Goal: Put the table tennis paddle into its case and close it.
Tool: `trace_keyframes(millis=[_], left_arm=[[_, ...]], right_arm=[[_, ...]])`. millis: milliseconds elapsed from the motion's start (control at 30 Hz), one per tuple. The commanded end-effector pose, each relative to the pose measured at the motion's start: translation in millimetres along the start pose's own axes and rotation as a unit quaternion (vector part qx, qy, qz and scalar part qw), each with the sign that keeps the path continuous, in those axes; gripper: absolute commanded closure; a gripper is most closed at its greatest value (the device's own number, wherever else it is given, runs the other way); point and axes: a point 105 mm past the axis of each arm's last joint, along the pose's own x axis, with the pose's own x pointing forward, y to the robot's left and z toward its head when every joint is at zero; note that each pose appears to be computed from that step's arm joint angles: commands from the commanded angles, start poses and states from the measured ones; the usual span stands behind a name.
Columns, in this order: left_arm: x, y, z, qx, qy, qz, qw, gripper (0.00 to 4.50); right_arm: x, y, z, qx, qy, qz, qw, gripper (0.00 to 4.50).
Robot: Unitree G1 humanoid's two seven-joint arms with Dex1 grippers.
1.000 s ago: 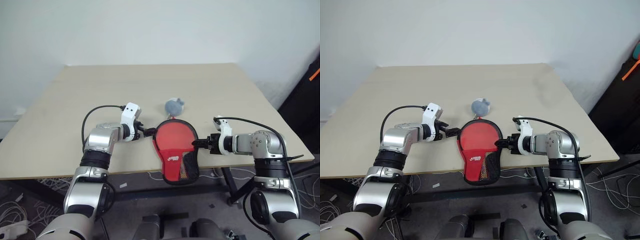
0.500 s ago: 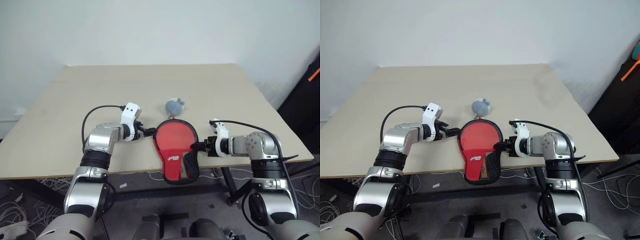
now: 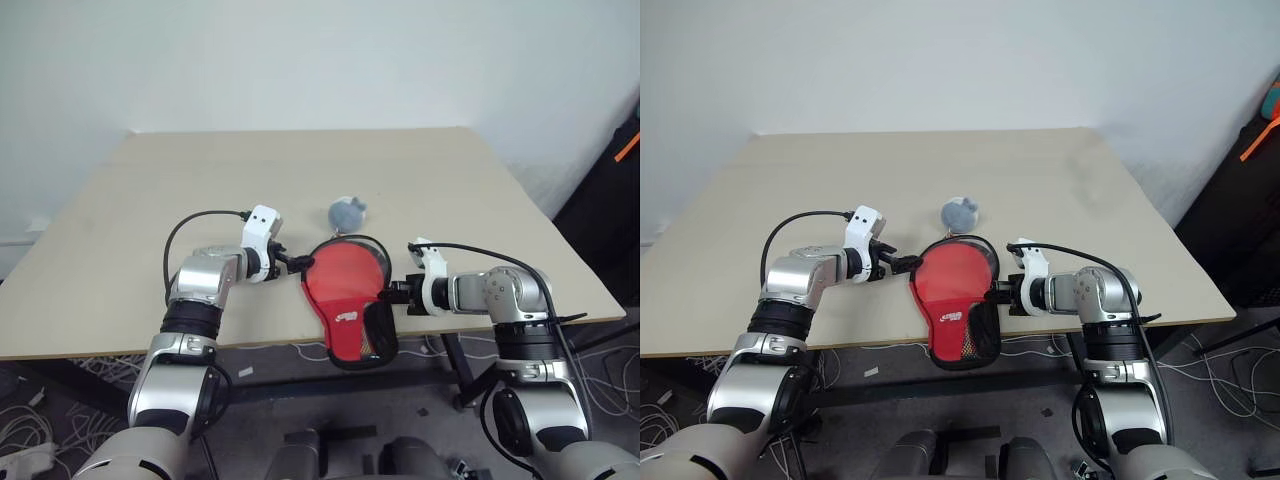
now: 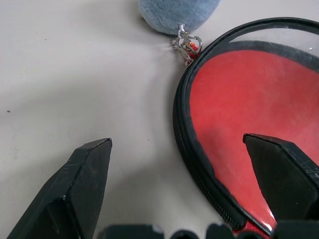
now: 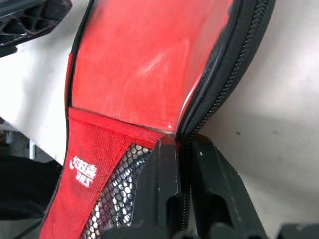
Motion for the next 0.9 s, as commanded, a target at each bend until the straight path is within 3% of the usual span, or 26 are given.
trace_keyframes(millis=[33,600,900], left_arm=[[-2.5,-1.0,17.4,0.012,-0.023,-0.001,1.0,0.0],[-5.1,3.8,20.3,0.013,-0.029,0.006,0.999,0.0],[-4.7,1.9,20.7,0.014,-0.032,0.002,0.999,0.0]], right_arm=[[1.4,7.6,-1.4,-0.007,0.003,0.021,1.0,4.44],[-8.8,33.5,-34.0,-0.015,0.062,0.08,0.995,4.47],[-7.2,18.9,-15.4,-0.022,0.024,0.031,0.999,4.47]])
